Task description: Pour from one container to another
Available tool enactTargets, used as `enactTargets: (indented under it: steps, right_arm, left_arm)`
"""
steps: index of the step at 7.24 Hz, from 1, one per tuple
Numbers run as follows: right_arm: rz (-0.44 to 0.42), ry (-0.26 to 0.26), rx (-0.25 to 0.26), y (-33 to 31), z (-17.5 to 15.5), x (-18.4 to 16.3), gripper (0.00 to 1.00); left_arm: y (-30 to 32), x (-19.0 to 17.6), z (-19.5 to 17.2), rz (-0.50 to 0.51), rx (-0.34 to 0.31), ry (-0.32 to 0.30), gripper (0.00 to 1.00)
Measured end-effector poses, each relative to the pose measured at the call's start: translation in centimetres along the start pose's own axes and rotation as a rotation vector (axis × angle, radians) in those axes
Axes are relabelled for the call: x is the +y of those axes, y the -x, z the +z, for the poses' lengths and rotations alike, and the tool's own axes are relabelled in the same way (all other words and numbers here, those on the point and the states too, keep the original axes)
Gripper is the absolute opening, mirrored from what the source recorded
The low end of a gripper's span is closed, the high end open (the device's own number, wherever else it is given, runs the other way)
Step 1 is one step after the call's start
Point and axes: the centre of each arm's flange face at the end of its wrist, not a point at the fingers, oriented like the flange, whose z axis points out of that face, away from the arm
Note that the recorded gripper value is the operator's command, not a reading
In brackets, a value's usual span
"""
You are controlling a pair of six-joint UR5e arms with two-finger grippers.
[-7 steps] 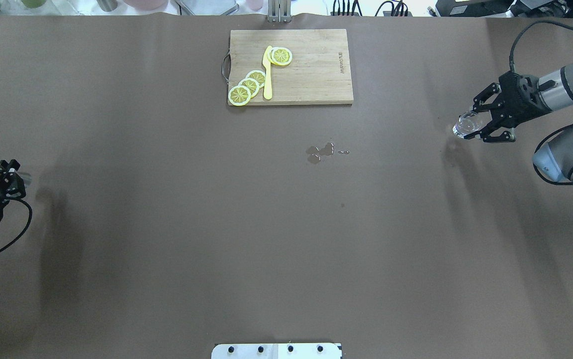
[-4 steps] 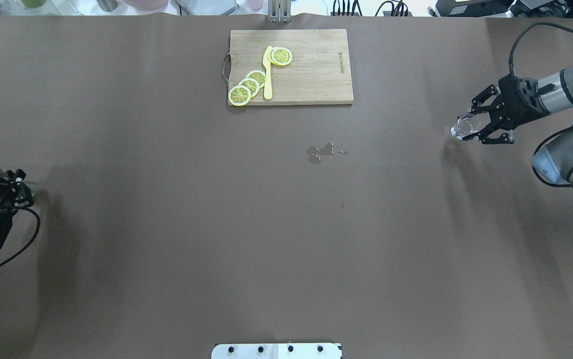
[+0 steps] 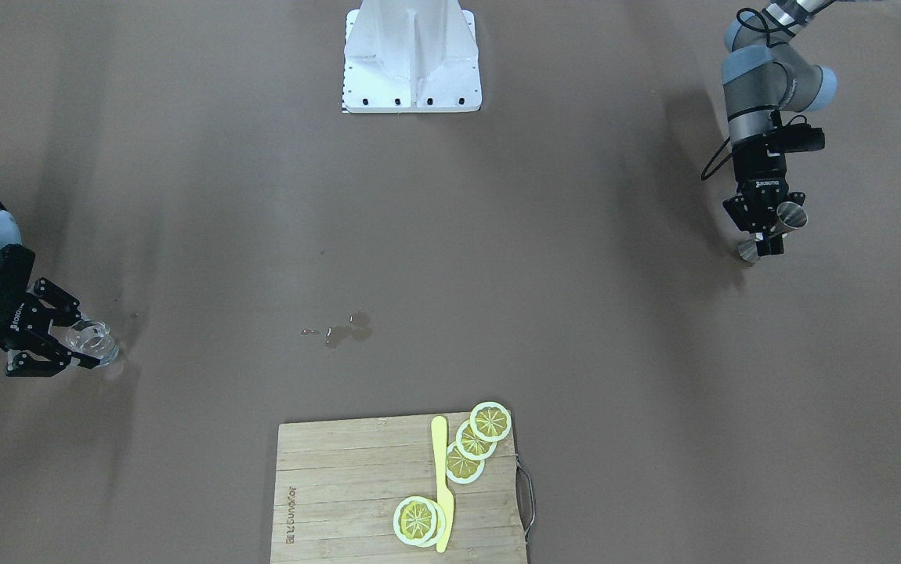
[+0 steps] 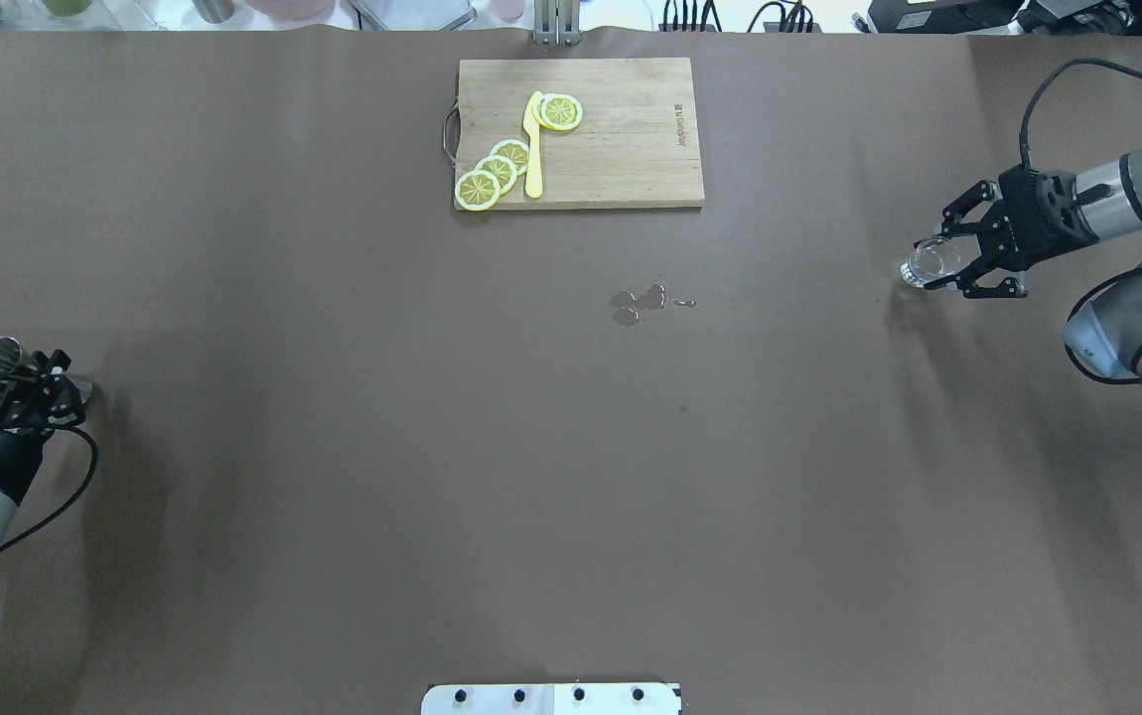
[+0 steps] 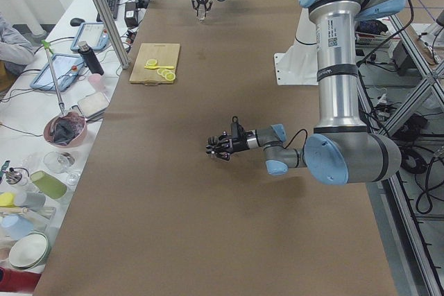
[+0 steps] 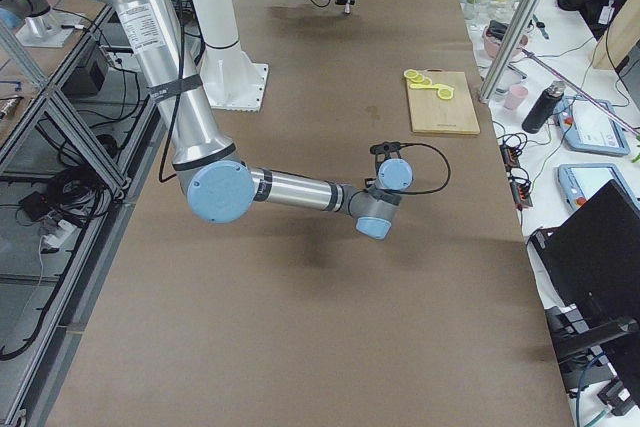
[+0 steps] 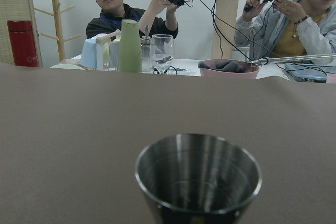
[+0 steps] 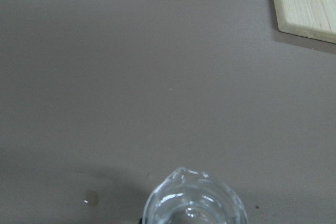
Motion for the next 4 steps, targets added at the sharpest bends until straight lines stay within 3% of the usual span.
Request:
enactTargets:
  steps: [2,3,4]
  right_arm:
    - [-0.009,-0.006,-0.002,0.58,0.25,0.63,0.0]
    - [-0.018,-0.012,0.0,0.88,0.26,0.92,0.0]
    - [-0.025,-0.017,0.003,1.12,0.23,1.13,0.0]
  left_arm:
    - [-0.19,0.14,-0.13,0.004,0.004,0.009,0.05]
    - [-0.16,0.29,-0.09,0.017,-0.002,0.011,0.28]
    - [-0.18,0.45,-0.02,0.035,-0.012,0.013,0.4]
